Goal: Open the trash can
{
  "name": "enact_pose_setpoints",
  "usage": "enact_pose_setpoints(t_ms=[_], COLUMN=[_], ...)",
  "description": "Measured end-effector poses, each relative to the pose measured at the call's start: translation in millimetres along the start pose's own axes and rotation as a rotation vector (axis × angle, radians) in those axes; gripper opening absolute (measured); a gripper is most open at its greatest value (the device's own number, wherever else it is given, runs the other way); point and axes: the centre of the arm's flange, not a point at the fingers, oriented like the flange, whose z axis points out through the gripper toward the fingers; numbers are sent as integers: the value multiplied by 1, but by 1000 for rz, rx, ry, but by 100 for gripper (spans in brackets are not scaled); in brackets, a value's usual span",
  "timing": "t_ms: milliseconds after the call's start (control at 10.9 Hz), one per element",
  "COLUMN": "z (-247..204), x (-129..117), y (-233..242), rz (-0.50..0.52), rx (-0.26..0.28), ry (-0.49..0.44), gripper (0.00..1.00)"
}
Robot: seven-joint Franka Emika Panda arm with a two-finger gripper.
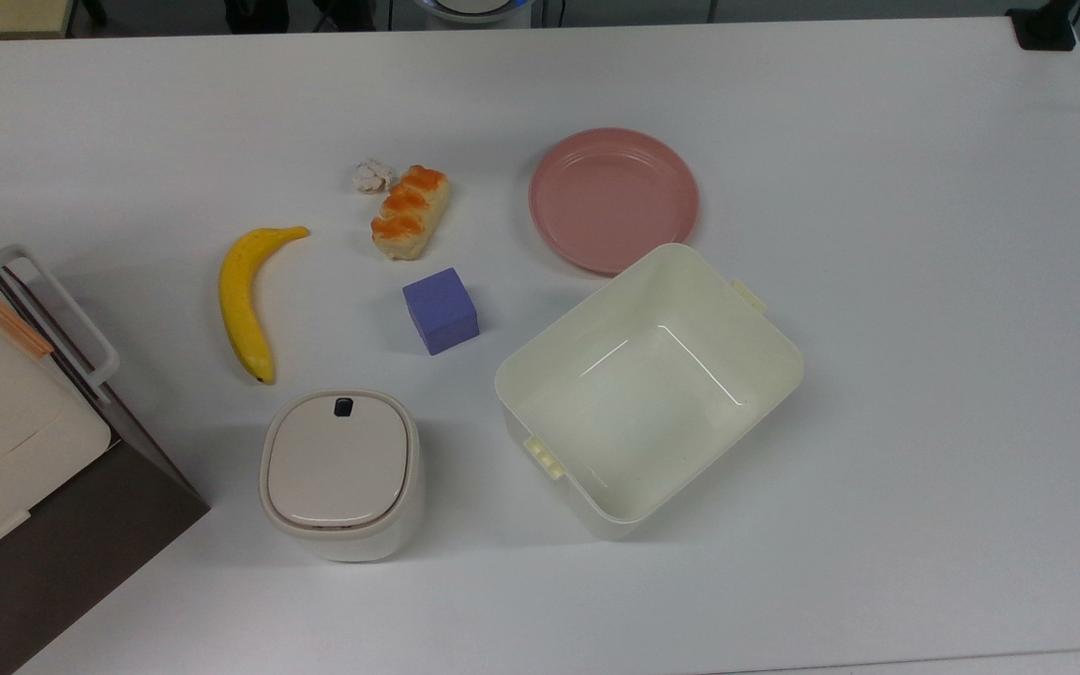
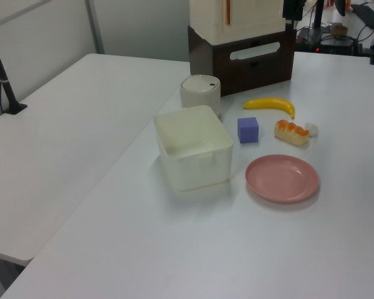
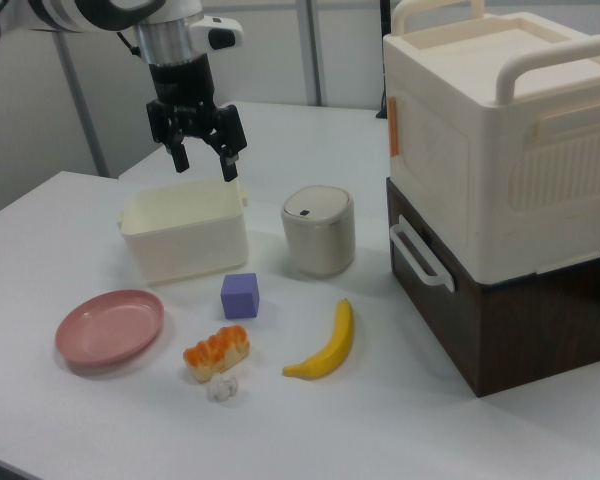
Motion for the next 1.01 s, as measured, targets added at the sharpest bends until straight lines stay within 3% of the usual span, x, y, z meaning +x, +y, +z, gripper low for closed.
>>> enact_pose_setpoints(t_ms=[1012], z=[0], x=[0], y=[0], rz=[12], rx=[-1], ry=[0], gripper=[100])
